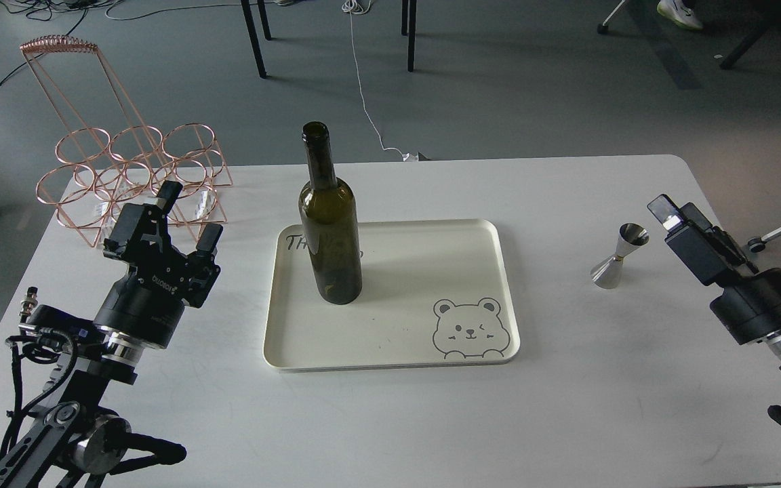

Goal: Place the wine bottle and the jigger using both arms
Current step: 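Lower the jigger onto the table beside the tray and release it, then raise the right gripper away and reach the left gripper toward the bottle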

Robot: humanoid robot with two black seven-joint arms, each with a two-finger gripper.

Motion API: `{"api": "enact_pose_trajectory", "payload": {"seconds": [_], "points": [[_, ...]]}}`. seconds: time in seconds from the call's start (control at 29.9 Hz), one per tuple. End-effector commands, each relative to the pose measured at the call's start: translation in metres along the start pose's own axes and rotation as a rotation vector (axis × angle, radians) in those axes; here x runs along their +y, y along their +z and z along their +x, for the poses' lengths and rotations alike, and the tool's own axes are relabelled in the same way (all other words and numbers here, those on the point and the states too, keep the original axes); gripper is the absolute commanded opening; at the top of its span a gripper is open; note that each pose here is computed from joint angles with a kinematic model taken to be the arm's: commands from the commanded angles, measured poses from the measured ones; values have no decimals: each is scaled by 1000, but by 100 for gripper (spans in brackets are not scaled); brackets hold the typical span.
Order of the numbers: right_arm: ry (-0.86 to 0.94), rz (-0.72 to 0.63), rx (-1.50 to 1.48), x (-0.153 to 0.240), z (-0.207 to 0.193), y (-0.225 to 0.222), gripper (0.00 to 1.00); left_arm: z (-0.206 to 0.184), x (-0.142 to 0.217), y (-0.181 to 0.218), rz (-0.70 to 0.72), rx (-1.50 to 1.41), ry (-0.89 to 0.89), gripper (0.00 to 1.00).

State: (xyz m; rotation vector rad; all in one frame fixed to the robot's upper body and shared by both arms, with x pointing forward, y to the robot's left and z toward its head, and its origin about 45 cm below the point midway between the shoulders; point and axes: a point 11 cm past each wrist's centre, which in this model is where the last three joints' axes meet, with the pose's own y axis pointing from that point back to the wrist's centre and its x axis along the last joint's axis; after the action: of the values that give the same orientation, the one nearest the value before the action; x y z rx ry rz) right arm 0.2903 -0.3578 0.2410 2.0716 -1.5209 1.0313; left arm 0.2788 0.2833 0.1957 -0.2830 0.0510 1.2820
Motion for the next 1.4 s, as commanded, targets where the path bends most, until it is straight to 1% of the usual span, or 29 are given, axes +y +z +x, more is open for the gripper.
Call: {"api": "enact_pose_trajectory", "payload": {"seconds": [0.0,0.1,0.23,0.3,0.43,0.5,0.6,0.73,0.9,1.2,1.27,1.37], "points": [[107,15,-290,-39,17,-16,98,0,-1,4,-22,-6,-5,98],[183,53,-559,-73,21,-34,98,3,0,12,-43,-33,-20,98],[237,80,-773,-100,30,-45,98,10,1,31,-87,-95,-59,98],[231,79,-844,-107,29,-42,98,14,2,40,-93,-134,-84,98],[137,76,-942,-114,3,-31,98,11,1,62,-109,-233,-160,98],[80,84,-970,-113,-6,-30,98,6,1,73,-110,-332,-231,98],[27,86,-986,-111,-17,-32,98,-2,4,78,-72,-503,-359,98],[26,84,-990,-110,-18,-31,98,-3,8,81,-14,-785,-492,98],[30,84,-988,-109,-17,-30,98,5,10,80,47,-1063,-597,98],[24,81,-985,-108,-19,-30,98,4,-10,96,20,-1318,-683,98],[25,80,-983,-108,-19,-30,98,-1,-16,96,4,-1360,-711,98],[25,79,-983,-108,-19,-29,98,-19,-31,95,-50,-1452,-787,98]]}}
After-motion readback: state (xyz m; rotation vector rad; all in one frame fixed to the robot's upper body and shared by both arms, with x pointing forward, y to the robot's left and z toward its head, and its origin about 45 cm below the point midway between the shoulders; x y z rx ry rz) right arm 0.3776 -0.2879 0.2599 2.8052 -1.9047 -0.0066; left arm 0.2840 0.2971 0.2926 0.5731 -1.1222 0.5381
